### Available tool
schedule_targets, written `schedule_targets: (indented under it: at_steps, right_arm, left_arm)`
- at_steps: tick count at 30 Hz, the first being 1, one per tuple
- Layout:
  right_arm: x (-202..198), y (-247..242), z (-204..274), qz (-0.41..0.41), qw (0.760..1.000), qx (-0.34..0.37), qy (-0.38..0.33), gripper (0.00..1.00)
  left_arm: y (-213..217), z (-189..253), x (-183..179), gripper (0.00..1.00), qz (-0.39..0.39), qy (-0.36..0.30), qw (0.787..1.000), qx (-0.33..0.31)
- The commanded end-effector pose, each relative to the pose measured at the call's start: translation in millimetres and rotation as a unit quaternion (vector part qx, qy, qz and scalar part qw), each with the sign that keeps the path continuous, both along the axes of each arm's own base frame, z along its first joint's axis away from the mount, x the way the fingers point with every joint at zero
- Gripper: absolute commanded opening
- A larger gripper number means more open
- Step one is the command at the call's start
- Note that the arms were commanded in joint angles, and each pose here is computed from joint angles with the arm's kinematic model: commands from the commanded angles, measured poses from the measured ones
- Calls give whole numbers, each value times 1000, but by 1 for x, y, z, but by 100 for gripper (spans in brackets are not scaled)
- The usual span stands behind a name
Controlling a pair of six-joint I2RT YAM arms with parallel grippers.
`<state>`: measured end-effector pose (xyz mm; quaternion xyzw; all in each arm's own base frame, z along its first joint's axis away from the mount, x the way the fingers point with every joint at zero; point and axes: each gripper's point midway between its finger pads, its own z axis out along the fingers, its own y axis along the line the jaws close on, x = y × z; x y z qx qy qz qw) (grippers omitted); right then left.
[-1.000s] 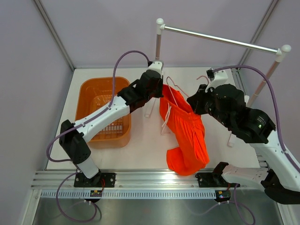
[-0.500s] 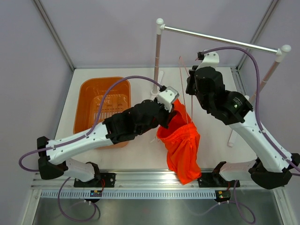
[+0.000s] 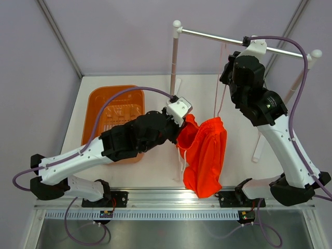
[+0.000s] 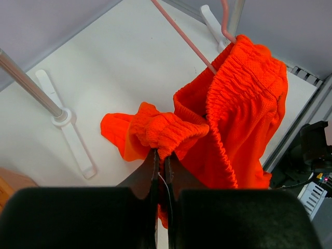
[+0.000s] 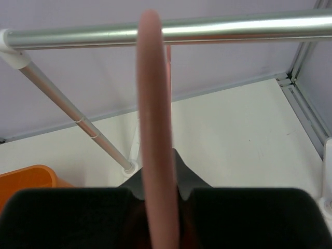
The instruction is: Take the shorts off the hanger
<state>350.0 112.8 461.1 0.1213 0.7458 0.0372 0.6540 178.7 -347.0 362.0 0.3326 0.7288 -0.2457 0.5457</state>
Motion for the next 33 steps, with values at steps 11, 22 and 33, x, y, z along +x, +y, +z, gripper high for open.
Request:
schedule_targets:
  at_steps: [11,22,33]
  right_arm:
    - [-16,-2,52,30,993,54,-104,0]
    - [-21,-9,45,21,996,40,-80,0]
    - [-44,-16,3,36,998,35,-28,0]
  left_arm:
    - [-37,-8,-63,0,-166,6,986,29]
    - [-15,24,-48,0,-67,-50,996,20]
    - [131,250,58,0,294,-244,917,-114]
